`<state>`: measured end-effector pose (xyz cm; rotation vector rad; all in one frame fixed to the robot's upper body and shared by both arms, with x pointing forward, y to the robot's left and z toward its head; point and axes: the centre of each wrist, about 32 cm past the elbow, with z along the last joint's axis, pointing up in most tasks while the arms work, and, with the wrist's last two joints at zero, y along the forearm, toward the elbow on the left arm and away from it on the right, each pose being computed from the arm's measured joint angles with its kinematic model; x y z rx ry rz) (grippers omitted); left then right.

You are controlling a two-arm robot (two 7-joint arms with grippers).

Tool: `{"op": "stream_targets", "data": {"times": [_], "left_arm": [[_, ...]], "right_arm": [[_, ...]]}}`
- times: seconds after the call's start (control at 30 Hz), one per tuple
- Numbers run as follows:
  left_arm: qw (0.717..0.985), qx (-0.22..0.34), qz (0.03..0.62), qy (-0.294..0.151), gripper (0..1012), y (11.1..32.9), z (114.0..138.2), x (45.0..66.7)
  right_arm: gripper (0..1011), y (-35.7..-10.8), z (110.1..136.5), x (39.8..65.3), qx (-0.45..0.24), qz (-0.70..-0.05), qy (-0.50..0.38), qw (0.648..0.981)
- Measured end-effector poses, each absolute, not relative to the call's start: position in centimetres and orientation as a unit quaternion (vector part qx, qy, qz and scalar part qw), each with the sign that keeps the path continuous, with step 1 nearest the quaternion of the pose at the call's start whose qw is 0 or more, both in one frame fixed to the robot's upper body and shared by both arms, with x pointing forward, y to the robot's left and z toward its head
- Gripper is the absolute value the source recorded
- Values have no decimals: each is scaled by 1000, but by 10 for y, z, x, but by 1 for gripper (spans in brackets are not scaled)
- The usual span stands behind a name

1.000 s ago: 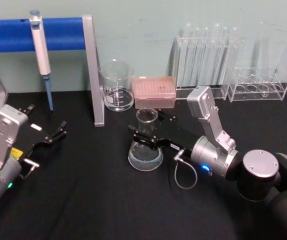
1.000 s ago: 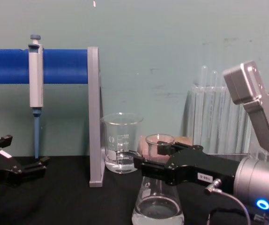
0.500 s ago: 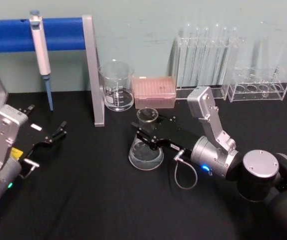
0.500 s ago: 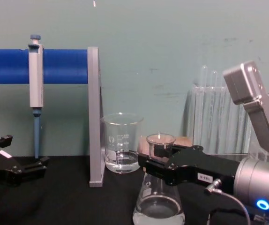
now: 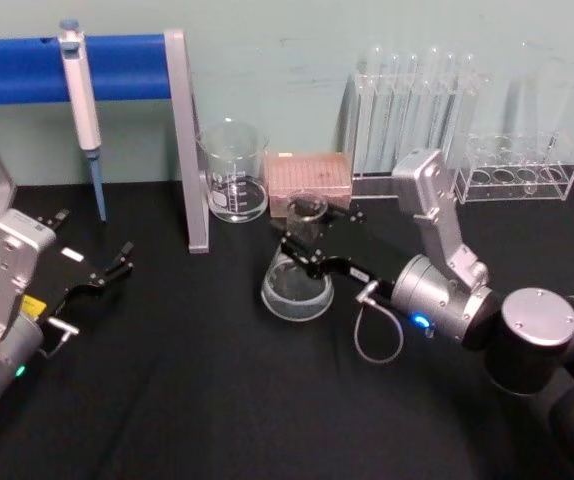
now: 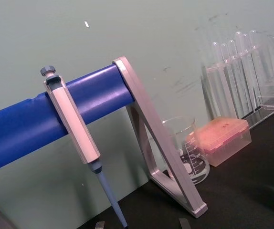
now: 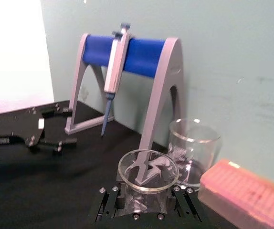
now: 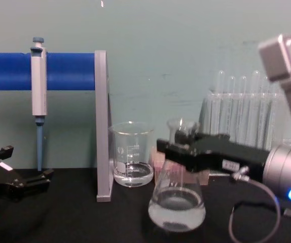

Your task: Grasp the erlenmeyer flask with one hand, shake it three times, then place it back.

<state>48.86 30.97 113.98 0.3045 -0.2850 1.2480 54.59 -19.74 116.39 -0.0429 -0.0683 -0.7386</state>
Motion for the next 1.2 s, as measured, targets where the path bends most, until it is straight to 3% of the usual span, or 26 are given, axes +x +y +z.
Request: {"op": "stream_targets", "data": {"times": [0.5, 1.2], "left_arm": [[791, 142, 580, -132, 1001, 310, 1140, 489], [791, 142, 580, -132, 1001, 310, 1140, 489]], "right_arm": [[450, -209, 1225, 526, -7, -375, -70, 924], [450, -214, 1224, 527, -8, -379, -61, 923]]}}
